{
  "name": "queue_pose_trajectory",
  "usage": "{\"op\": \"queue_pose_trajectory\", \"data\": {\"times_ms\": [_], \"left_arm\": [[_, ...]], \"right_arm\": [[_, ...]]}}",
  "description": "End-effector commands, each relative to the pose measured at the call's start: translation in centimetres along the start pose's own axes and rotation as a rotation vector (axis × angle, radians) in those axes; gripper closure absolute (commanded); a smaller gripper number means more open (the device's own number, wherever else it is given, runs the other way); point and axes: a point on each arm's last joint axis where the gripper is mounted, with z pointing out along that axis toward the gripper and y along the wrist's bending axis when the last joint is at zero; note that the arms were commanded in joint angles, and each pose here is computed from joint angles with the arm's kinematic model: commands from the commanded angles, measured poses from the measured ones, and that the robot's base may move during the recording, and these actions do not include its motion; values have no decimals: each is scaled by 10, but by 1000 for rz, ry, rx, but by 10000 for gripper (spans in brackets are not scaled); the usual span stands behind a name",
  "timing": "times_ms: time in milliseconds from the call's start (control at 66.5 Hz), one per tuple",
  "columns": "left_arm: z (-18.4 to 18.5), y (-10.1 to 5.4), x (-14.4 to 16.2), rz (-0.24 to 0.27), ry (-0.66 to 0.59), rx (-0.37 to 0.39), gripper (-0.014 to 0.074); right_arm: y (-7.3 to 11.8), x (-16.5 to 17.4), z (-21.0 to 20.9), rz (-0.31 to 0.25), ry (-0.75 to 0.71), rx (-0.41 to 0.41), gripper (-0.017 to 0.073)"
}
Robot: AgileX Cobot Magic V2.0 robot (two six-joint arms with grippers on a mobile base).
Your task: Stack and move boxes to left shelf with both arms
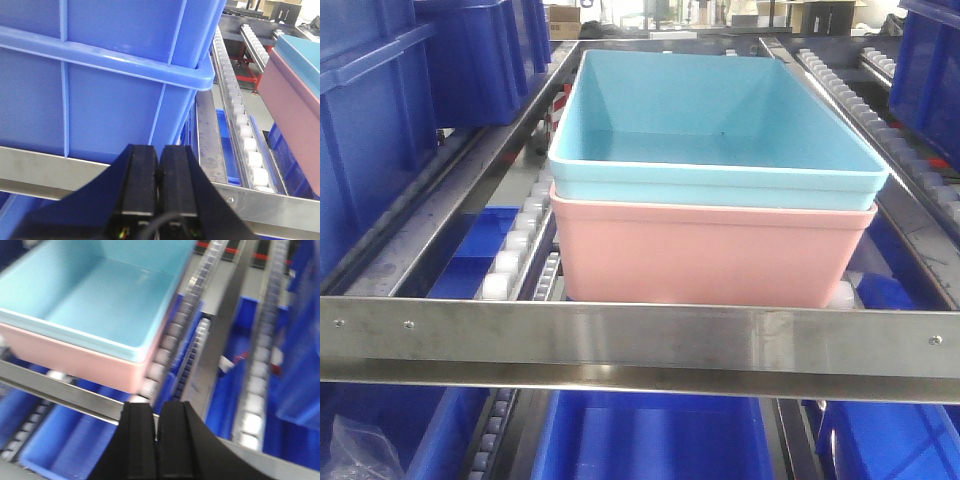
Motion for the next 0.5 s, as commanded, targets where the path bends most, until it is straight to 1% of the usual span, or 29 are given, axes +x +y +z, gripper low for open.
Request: {"op": "queue_pose_trajectory", "data": {"times_ms": [0,105,150,195,256,406,481], "left_arm": [[0,0,0,-4,-82,8,603],[0,0,0,-4,-82,8,603],[0,0,0,-4,-82,8,603],[0,0,0,-4,-82,8,603],[0,0,0,-4,-82,8,603],[0,0,0,-4,-82,8,603],[0,0,0,-4,-82,8,603]], "right_arm": [[-3,-1,3,7,-118,54,506],[-10,21,4,97,-189,160,506],[-12,30,3,114,-223,198,506],[-14,39,2,116,-252,226,506],[-13,50,1,115,-282,242,506],[-11,70,-2,106,-354,247,506],[-10,72,-5,95,-368,249,506]]}}
